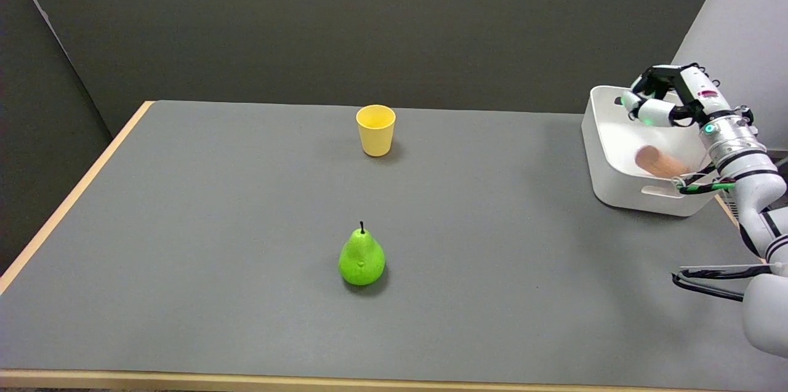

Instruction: Place the wooden cylinder in the box.

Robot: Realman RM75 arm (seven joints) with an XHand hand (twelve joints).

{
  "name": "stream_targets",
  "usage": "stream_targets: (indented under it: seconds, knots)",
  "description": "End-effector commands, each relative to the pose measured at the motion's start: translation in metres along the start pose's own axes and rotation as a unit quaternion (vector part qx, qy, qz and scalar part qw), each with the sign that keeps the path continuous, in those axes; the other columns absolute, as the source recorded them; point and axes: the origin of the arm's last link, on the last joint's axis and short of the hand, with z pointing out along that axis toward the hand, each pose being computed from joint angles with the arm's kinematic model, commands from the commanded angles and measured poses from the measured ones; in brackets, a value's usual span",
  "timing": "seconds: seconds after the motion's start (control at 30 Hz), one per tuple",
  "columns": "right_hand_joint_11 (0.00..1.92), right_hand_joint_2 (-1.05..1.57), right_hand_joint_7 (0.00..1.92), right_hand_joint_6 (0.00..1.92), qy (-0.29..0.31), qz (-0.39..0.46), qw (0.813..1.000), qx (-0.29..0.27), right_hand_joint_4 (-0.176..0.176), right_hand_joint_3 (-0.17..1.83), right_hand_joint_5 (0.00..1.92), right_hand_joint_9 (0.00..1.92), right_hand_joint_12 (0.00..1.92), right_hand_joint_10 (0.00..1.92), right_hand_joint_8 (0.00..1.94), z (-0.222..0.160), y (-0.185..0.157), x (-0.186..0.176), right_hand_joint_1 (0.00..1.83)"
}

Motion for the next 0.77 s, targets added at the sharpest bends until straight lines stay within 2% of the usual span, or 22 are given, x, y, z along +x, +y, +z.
stream_targets:
  seconds: [0.03,0.07,0.17,0.23,0.37,0.43,0.57,0.73,0.77]
  knots:
    - [0.0,0.8,0.45,0.82,0.005,0.078,0.996,0.032,-0.034,0.91,0.36,0.46,1.92,1.17,0.75,-0.004,-0.011,-0.011,0.61]
    - [0.0,0.79,0.41,0.71,0.005,0.085,0.996,0.035,-0.016,0.92,0.32,0.39,1.92,1.06,0.62,-0.004,-0.012,-0.011,0.57]
    - [0.0,0.77,0.35,0.58,0.011,0.123,0.99,0.067,-0.006,0.92,0.29,0.33,1.92,0.97,0.51,-0.003,-0.028,-0.012,0.52]
    - [0.0,0.75,0.28,0.44,0.017,0.156,0.981,0.111,-0.002,0.92,0.24,0.26,1.92,0.86,0.41,0.0,-0.05,-0.008,0.49]
    - [0.01,0.75,0.27,0.42,0.006,0.208,0.96,0.187,-0.004,0.9,0.22,0.24,1.92,0.84,0.39,0.0,-0.094,-0.006,0.47]
    - [0.01,0.77,0.27,0.4,-0.017,0.235,0.945,0.228,-0.012,0.9,0.21,0.24,1.92,0.85,0.39,-0.003,-0.127,-0.011,0.46]
    - [0.0,0.78,0.28,0.38,-0.073,0.269,0.922,0.269,-0.019,0.89,0.2,0.25,1.92,0.85,0.4,-0.014,-0.172,-0.034,0.43]
    - [0.0,0.78,0.29,0.38,-0.161,0.32,0.891,0.279,-0.02,0.89,0.19,0.26,1.92,0.85,0.4,-0.034,-0.214,-0.074,0.41]
    - [0.0,0.78,0.29,0.38,-0.192,0.336,0.879,0.279,-0.02,0.89,0.19,0.26,1.92,0.85,0.4,-0.04,-0.225,-0.088,0.4]
